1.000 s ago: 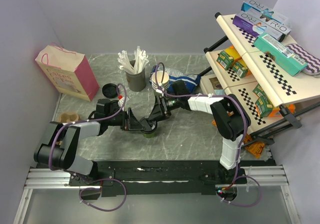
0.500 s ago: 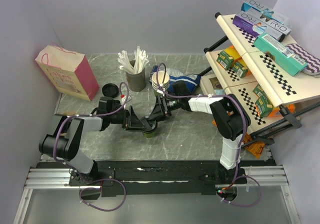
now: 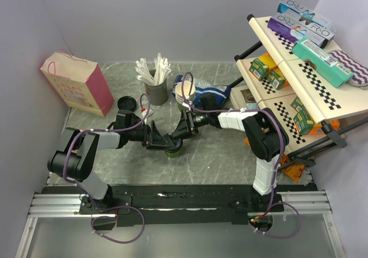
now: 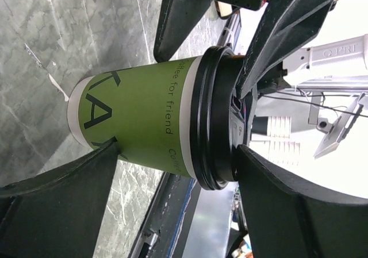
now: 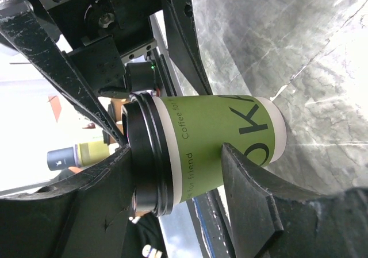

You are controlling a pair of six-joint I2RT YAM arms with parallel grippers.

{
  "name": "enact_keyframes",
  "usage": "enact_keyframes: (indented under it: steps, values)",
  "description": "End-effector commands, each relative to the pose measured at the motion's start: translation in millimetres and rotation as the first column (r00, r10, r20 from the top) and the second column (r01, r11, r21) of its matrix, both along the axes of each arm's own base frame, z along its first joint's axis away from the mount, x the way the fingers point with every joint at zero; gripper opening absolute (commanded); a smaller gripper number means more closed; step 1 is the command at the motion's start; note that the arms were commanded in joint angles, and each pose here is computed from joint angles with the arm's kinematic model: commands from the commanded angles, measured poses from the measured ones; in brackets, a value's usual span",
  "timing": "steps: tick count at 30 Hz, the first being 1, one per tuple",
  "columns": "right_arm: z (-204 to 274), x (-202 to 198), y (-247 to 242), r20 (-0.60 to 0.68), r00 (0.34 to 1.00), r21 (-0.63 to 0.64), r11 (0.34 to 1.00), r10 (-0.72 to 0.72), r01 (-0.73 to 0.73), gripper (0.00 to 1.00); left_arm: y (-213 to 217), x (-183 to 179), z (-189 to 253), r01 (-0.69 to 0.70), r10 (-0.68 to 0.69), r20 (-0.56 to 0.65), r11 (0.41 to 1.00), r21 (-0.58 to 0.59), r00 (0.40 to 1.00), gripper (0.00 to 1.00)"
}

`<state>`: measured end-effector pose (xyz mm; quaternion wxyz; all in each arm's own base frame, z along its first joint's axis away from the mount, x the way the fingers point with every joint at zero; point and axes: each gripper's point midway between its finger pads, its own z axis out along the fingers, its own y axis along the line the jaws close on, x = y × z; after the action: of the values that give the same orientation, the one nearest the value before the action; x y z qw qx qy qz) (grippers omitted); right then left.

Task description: Pack the takeout coffee

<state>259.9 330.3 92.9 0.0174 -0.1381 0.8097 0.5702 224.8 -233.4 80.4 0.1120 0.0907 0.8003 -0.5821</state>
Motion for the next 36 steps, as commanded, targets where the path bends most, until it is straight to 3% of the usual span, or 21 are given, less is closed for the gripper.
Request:
enact_keyframes:
  steps: [1,4,6,10,15,19,25,36]
  values:
    - [-82.9,-9.7,-24.2,-0.128,0.983,-0.294,0.951,-0.135,0.092,0.61,19.4,1.4,-67.0,-0.107,0.107,0.010,0.962,0.250,0.994,0.86]
    - [-67.6,-2.7,-16.3,-0.068,0.994,-0.247,0.967,-0.087,0.068,0.61,12.1,-2.8,-35.4,-0.047,0.034,0.111,0.992,0.119,0.993,0.88]
    - [-61.1,-0.1,-14.0,-0.046,0.996,-0.232,0.970,-0.081,0.068,0.61,9.5,-4.3,-23.5,-0.027,0.015,0.150,0.996,0.080,0.989,0.99]
    - [-53.9,-0.6,-11.5,-0.018,0.997,-0.214,0.974,-0.075,0.069,0.61,2.6,-2.0,1.8,0.003,-0.002,0.193,1.000,-0.005,0.981,0.99]
    - [-48.7,-0.5,-10.9,-0.007,0.998,-0.203,0.977,-0.068,0.065,0.62,0.8,-4.7,19.9,0.026,-0.018,0.254,0.999,-0.031,0.967,0.99]
    - [-45.6,2.5,-8.9,0.003,0.998,-0.200,0.978,-0.064,0.064,0.62,-1.0,-15.2,17.9,0.052,-0.045,0.227,0.998,-0.026,0.973,0.99]
    - [-44.8,4.4,-9.0,0.010,0.998,-0.201,0.977,-0.064,0.065,0.62,-4.7,-12.5,2.6,0.022,-0.026,0.188,0.999,0.025,0.982,0.99]
    - [-49.9,7.5,-13.5,0.003,0.996,-0.210,0.974,-0.091,0.089,0.63,-4.1,-32.3,-70.7,0.023,-0.038,0.046,0.954,0.300,0.998,0.99]
